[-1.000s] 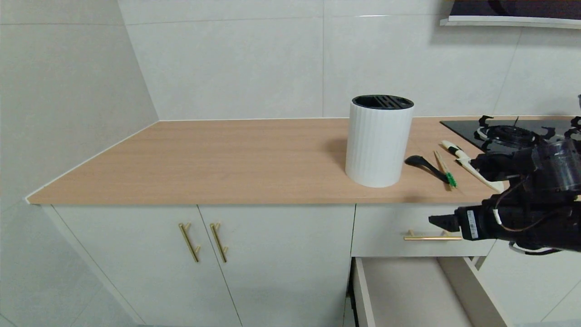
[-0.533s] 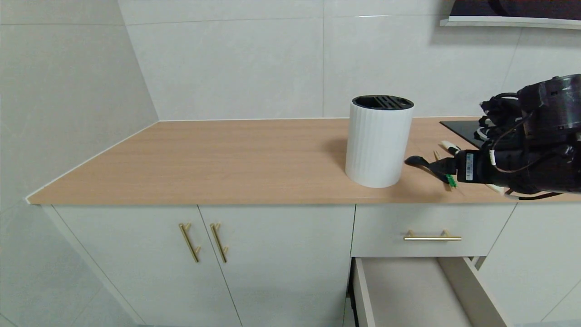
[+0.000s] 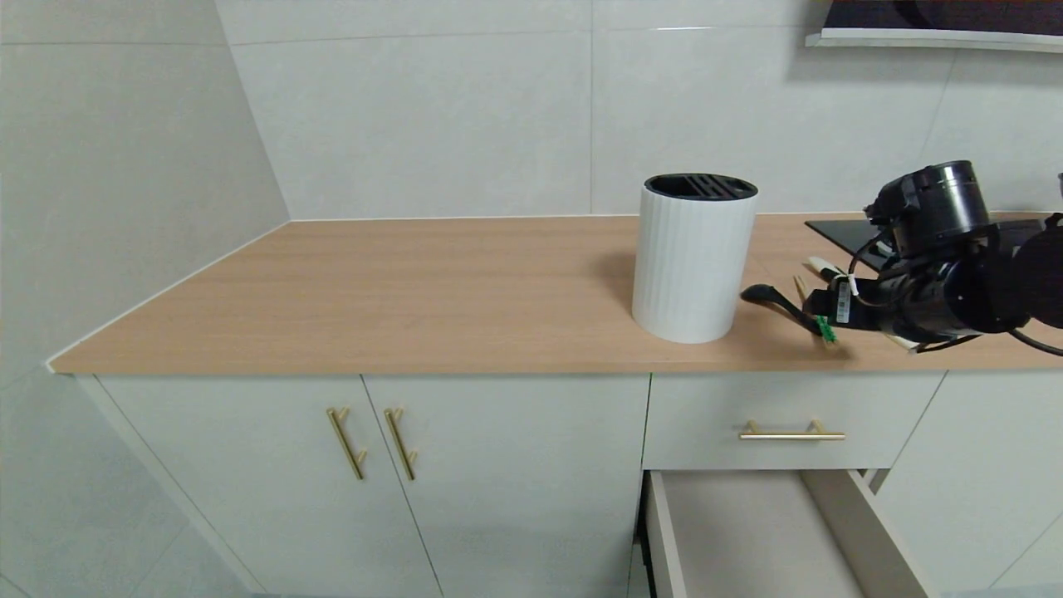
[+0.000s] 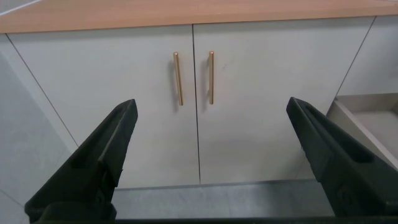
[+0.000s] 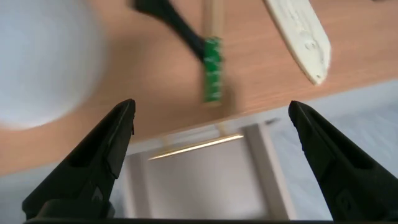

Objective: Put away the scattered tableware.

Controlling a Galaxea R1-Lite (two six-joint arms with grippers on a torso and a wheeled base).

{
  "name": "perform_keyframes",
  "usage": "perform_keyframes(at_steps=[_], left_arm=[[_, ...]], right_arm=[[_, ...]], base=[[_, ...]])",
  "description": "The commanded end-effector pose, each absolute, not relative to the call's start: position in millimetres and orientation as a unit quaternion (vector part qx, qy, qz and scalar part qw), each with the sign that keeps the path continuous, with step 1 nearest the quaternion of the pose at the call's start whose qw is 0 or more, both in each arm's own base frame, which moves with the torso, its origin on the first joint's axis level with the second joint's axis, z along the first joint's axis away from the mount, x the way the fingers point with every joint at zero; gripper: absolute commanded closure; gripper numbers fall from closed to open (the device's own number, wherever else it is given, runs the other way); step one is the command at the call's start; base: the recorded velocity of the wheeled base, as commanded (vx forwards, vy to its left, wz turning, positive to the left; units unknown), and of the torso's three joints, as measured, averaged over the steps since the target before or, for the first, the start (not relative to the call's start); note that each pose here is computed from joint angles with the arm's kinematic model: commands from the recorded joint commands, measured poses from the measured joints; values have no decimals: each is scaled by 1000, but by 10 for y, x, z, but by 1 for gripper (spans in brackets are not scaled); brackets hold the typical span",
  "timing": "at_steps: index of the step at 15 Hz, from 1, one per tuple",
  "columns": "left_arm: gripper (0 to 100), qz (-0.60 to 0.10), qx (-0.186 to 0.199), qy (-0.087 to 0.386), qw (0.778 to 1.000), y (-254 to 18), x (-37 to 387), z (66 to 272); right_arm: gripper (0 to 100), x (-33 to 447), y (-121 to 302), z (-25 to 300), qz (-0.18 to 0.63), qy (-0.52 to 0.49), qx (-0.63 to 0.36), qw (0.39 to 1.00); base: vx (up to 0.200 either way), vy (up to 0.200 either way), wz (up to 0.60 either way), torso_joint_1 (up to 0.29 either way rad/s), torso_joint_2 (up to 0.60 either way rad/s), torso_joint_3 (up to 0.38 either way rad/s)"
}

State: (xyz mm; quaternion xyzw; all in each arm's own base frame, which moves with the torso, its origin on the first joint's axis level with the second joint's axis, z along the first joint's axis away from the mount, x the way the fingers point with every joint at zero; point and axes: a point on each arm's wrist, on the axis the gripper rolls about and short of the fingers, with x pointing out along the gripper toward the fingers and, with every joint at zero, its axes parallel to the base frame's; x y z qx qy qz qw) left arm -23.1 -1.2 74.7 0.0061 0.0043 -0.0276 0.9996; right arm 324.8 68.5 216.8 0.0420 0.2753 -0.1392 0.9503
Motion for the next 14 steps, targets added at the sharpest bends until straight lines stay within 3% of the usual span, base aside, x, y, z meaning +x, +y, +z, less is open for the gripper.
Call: perform_keyframes(at_steps=[1,14], left_arm=[[0,-28,6,5,1000,-12,-230,746],[0,-28,6,5,1000,-12,-230,746]], right_arm=[[0,3394,675,1963,-150,300,33,941],[0,3593,622,1770,-163,305,37,937]], base=[[0,0,0,0,0,0],[0,0,0,0,0,0]])
